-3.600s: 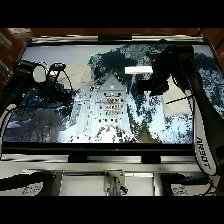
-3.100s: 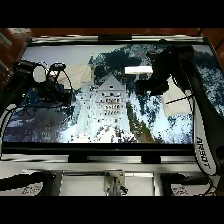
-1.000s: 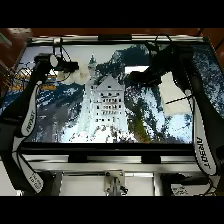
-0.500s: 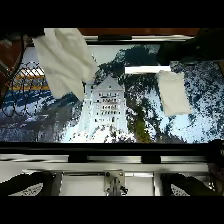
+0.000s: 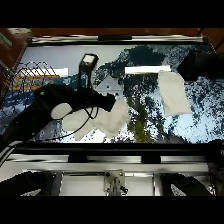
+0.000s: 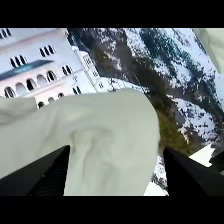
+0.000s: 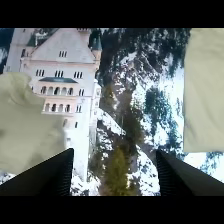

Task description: Fold the shirts.

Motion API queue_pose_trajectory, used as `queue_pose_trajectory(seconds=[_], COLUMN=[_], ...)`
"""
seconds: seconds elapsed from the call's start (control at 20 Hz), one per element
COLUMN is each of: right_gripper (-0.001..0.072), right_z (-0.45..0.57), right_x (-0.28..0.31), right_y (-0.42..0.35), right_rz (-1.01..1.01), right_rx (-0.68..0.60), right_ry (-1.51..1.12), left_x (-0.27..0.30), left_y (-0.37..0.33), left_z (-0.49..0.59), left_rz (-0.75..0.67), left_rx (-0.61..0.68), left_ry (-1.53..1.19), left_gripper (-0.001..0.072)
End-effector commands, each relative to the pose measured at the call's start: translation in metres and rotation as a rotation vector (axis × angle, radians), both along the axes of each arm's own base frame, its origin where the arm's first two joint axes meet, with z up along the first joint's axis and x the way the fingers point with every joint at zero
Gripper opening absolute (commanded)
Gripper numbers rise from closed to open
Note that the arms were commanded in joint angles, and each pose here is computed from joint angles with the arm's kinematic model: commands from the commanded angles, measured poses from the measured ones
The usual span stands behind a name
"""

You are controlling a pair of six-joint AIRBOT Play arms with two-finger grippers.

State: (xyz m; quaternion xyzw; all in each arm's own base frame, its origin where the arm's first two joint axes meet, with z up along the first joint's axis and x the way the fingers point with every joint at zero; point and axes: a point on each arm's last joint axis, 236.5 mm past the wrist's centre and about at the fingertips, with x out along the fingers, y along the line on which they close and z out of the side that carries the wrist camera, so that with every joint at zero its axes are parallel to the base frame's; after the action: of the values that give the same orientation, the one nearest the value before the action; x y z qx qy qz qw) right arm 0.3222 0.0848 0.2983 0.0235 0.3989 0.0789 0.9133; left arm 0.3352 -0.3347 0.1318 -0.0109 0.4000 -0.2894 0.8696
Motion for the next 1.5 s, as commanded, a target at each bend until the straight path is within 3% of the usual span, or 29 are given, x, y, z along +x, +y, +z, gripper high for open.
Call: queue_pose_trajectory(seconds=[0.0,0.1,0.25,0.35,0.5,0.7,0.9,1.2,1.25,1.3,1.35,1.4,1.45], right_gripper=[0.0628,0.0627,0.0627,0.0627,0.0627,0.0628,0.0628,0.0628,0.0629,0.063,0.063,0.063,0.063], right_z=[-0.034,-0.069,-0.15,-0.207,-0.259,-0.295,-0.317,-0.329,-0.332,-0.338,-0.343,-0.347,-0.348], right_x=[-0.004,0.002,0.007,-0.003,-0.011,-0.012,-0.028,-0.037,-0.04,-0.042,-0.044,-0.046,-0.045], right_y=[0.003,0.016,0.027,0.033,0.033,0.014,0.014,0.035,0.045,0.056,0.067,0.082,0.099], right_rz=[0.024,0.088,0.142,0.172,0.121,0.019,0.016,0.042,0.065,0.085,0.102,0.119,0.131], right_rx=[-0.031,-0.046,-0.065,0.014,0.214,0.272,0.276,0.297,0.29,0.282,0.287,0.312,0.348], right_ry=[0.114,0.205,0.417,0.602,0.768,0.805,0.854,0.867,0.865,0.856,0.853,0.86,0.861], left_x=[-0.02,-0.011,-0.007,-0.037,-0.072,-0.091,-0.063,-0.037,-0.035,-0.033,-0.03,-0.026,-0.021], left_y=[0.019,0.077,0.174,0.218,0.278,0.294,0.278,0.235,0.23,0.229,0.228,0.23,0.231], left_z=[-0.046,-0.035,-0.024,-0.053,-0.117,-0.18,-0.207,-0.233,-0.232,-0.23,-0.227,-0.222,-0.215], left_rz=[0.005,0.026,0.209,0.267,0.497,0.588,0.634,0.575,0.565,0.56,0.557,0.556,0.553], left_rx=[0.137,0.226,0.178,0.081,-0.042,-0.091,-0.17,-0.178,-0.174,-0.174,-0.177,-0.181,-0.186], left_ry=[0.157,0.163,0.231,0.388,0.569,0.656,0.643,0.605,0.588,0.577,0.569,0.559,0.543], left_gripper=[0.072,0.072,0.071,0.0705,0.072,0.072,0.072,0.0706,0.0566,0.0311,0.012,0.0049,0.0039])
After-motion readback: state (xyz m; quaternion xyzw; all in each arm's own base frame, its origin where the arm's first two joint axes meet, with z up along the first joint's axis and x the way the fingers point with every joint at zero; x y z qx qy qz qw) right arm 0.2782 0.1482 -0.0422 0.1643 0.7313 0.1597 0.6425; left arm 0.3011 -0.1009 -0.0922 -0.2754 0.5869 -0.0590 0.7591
